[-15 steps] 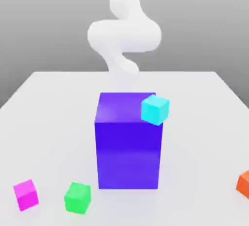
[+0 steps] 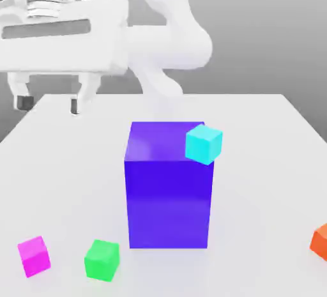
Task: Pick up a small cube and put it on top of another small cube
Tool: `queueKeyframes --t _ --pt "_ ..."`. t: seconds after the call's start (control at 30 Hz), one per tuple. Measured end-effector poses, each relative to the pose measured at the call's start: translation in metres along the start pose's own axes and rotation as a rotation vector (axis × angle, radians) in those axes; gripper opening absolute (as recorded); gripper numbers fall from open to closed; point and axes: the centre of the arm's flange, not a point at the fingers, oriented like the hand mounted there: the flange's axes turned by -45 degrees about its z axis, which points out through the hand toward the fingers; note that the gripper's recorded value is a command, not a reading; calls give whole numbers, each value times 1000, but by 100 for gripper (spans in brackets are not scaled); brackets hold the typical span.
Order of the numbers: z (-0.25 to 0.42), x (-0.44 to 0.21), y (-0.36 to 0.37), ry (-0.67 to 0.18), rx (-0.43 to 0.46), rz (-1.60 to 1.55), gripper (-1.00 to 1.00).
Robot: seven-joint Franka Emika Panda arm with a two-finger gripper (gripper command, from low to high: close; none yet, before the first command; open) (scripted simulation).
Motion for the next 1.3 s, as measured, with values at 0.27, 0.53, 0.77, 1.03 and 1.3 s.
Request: queueKeyframes --t 0.27,0.53,0.77,1.03,1.3 --pt "138 -26 93 -179 -119 271 0" --pt "249 -74 148 -271 -188 404 0" --pt "264 -80 150 -270 -188 405 -100" --pt "190 -72 104 -283 -165 324 -100" --pt "187 -122 20 -295 -142 98 -100"
